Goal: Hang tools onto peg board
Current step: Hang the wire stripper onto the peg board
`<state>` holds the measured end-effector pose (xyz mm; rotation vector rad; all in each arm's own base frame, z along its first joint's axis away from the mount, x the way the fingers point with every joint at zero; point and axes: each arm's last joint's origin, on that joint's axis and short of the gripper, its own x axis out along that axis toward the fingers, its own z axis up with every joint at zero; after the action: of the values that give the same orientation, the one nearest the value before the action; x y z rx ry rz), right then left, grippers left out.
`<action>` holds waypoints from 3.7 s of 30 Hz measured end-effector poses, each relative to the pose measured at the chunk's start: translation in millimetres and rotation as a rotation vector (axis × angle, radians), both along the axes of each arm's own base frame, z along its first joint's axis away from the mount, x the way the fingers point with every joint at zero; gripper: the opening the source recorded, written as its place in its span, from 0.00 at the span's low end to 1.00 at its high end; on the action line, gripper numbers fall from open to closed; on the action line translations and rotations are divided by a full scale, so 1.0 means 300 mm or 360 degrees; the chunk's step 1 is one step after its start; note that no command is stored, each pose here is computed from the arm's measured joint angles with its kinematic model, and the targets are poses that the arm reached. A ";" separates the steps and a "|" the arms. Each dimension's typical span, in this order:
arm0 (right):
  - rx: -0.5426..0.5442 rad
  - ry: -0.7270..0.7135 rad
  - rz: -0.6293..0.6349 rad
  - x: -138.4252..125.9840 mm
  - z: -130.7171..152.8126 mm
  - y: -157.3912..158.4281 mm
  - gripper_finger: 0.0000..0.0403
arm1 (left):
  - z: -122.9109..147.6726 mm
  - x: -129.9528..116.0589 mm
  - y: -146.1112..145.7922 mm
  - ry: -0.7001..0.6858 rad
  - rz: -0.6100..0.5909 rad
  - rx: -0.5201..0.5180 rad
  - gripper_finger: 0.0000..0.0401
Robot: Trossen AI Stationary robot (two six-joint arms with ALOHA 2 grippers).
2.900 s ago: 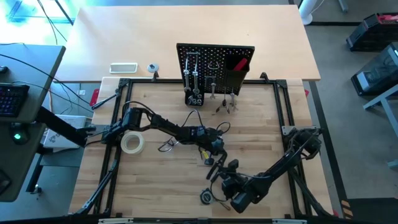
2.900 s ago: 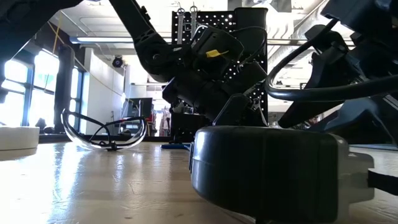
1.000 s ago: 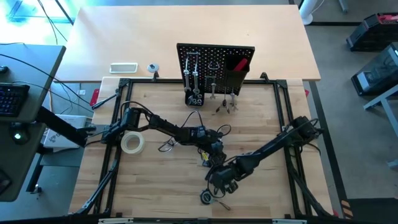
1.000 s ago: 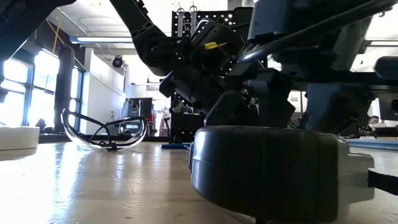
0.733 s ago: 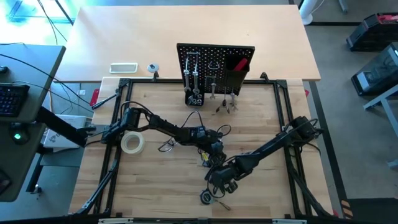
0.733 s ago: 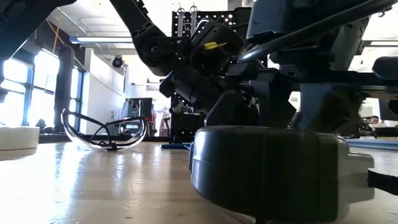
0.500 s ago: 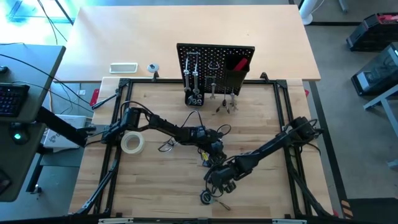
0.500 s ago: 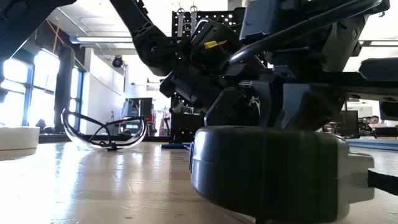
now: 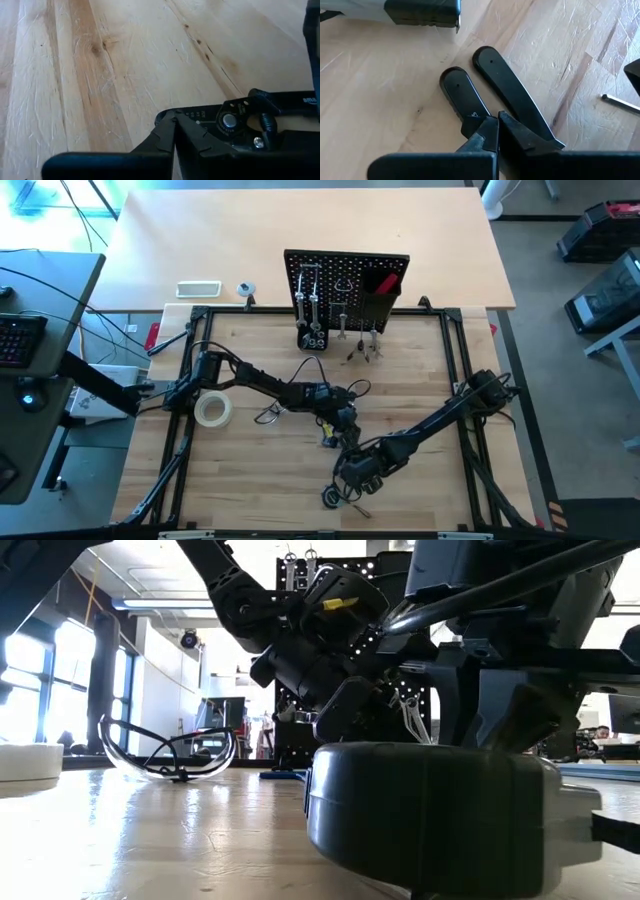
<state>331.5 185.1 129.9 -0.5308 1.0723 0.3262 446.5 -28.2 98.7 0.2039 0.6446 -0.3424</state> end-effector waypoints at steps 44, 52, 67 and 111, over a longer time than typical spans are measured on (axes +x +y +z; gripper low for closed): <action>0.0045 0.0009 0.0171 0.026 0.072 -0.044 0.31 | -0.084 0.012 -0.017 0.0003 -0.0067 -0.0045 0.00; 0.0154 0.0101 0.0184 0.032 0.056 -0.068 0.31 | -0.084 0.012 -0.009 0.0007 -0.0053 -0.0054 0.00; 0.0073 0.0100 0.0143 0.069 -0.053 -0.066 0.28 | -0.087 0.010 -0.005 0.0027 -0.0038 -0.0057 0.00; -0.0297 0.0109 -0.0077 0.099 0.195 0.017 0.15 | 0.218 -0.097 0.085 0.0198 -0.0029 0.0058 0.00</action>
<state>361.3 190.3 188.6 -0.6628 1.1873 0.2041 417.3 -2.7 164.2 0.2244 0.7727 -0.3631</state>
